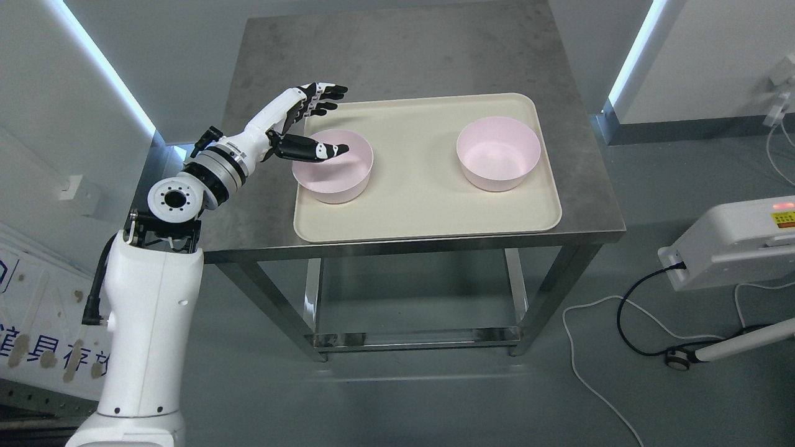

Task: Stack pink IKEA bowls on left shelf middle
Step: 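Reach the left hand toward the pink bowl nearer the left arm, then grip the rim of the nearer pink bowl with the left hand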

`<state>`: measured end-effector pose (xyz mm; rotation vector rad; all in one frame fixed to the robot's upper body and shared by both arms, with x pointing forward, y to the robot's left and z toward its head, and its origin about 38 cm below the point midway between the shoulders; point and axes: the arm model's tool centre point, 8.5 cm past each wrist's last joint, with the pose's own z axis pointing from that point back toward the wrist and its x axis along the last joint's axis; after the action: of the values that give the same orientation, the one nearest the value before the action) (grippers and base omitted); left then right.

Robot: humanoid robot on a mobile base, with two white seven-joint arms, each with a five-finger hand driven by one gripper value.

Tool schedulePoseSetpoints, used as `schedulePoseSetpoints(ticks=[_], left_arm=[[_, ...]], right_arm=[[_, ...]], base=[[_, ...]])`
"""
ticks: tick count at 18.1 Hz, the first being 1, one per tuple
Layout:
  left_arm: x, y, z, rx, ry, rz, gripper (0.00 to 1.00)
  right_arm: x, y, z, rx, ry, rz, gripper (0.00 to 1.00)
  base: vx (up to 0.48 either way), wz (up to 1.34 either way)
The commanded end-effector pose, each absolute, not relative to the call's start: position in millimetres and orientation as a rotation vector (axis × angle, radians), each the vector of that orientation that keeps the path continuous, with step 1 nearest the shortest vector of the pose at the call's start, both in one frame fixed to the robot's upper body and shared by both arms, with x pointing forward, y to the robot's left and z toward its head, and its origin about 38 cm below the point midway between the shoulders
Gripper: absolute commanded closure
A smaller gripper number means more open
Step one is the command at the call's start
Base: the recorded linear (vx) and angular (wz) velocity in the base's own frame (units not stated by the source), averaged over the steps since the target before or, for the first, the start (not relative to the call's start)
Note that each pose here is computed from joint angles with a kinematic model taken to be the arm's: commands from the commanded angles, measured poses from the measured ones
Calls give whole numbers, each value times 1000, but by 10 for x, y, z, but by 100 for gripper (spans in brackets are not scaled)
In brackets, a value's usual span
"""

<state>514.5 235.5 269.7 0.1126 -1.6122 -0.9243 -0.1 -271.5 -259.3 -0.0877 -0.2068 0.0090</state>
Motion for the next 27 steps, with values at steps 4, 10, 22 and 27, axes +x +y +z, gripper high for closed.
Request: schedulePoseSetpoints(ticks=[4,10,22,27], left_arm=[[5390,2238,2398,211,-1492,-1110,44],[5404,2279,2308,275,-1422,-1168,49],[5479,2322,2557,403,-1429,-1245,75],[5455,2303,2542,424,-1453,-1314,90]], right_arm=[[60,-2828,-2583,-105,-225,6,0],[60,-2828,-2583,-105,-225,6,0],[60,-2828,-2583,-105,-225,6,0],[60,-2828,-2583,-105,-225,6,0]], base=[[0,0],[0,0],[0,0],[0,0]])
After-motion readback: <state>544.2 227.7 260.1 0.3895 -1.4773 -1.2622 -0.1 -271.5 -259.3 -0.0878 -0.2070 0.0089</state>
